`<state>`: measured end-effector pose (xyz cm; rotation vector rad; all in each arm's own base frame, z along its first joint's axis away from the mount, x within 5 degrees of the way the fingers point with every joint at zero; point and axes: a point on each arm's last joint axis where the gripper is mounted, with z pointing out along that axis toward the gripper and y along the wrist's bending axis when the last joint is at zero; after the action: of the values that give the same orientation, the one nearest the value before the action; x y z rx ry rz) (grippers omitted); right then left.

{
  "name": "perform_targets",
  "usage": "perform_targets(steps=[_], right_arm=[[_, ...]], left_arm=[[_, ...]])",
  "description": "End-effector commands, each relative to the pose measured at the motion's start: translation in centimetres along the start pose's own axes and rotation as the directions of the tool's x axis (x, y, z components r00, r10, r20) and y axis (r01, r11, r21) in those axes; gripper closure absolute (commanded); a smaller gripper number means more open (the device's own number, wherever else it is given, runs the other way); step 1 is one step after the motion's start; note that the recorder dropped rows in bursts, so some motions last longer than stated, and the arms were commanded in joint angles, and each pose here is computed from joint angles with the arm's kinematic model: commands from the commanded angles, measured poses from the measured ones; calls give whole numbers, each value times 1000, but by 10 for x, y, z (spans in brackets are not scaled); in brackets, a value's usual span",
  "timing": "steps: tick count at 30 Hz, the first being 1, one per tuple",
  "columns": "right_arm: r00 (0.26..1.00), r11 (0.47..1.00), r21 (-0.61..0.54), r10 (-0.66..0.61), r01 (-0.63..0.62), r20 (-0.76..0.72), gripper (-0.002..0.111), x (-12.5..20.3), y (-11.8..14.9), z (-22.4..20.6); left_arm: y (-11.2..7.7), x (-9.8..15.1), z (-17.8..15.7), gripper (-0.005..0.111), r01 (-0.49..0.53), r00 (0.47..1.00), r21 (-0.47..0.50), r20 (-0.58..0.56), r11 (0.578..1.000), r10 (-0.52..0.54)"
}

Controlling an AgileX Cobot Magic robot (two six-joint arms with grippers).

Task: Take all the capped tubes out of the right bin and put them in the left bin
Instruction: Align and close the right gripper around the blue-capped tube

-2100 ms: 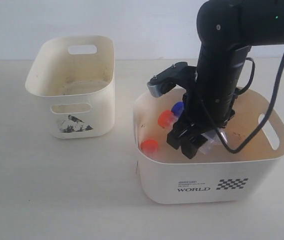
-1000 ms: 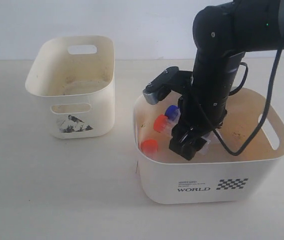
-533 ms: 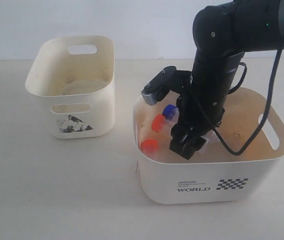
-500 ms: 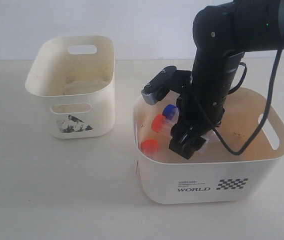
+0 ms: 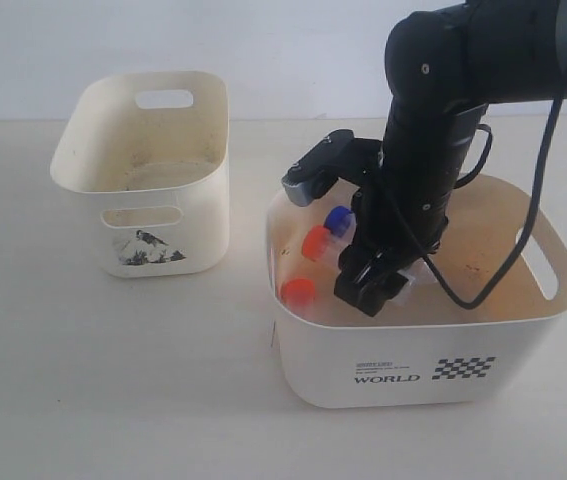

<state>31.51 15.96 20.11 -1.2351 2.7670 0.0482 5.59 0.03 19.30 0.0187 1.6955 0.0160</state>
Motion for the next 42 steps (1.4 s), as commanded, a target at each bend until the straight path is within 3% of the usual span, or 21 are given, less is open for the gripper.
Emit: perform_targets(steps=[1,3,6,8,11,17,19,21,23,24,26,33,42], right_arm=[[1000,1000,-2,5,-5,-9,87,2,0,-1],[1000,1000,-1,4,-4,-12,67,2,0,-1],[1000,1000,-1,7,-7,-12,29,2,0,-1],[1000,1000,-1,26,-26,-12,19,2,0,-1],[999,999,-2,45,-45,-14,29,2,0,-1],[999,999,-2,48,-48,-14,98,2,0,-1],[999,999,0,47,-47,-15,108,2,0,-1],[999,999,12,43,-42,-21,106,3,-1,-1],[999,999,30,42,-41,-31,86,4,-3,-1],[999,999,34,41,-41,-22,67,3,-3,-1],[999,998,45,38,-37,-16,52,3,-4,-1],[999,994,104,43,-41,-16,69,3,-10,-1],[997,996,89,31,-25,-67,69,6,-10,20]], left_arm=[[0,-1,0,102,7,1000,-1,3,1000,-7],[0,-1,0,102,7,1000,-1,3,1000,-7],[0,-1,0,102,7,1000,-1,3,1000,-7],[0,-1,0,102,7,1000,-1,3,1000,-7],[0,-1,0,102,7,1000,-1,3,1000,-7],[0,-1,0,102,7,1000,-1,3,1000,-7],[0,-1,0,102,7,1000,-1,3,1000,-7],[0,-1,0,102,7,1000,-1,3,1000,-7],[0,-1,0,102,7,1000,-1,3,1000,-7],[0,-1,0,102,7,1000,-1,3,1000,-7],[0,-1,0,102,7,1000,-1,3,1000,-7],[0,-1,0,102,7,1000,-1,3,1000,-7],[0,-1,0,102,7,1000,-1,5,1000,-7]])
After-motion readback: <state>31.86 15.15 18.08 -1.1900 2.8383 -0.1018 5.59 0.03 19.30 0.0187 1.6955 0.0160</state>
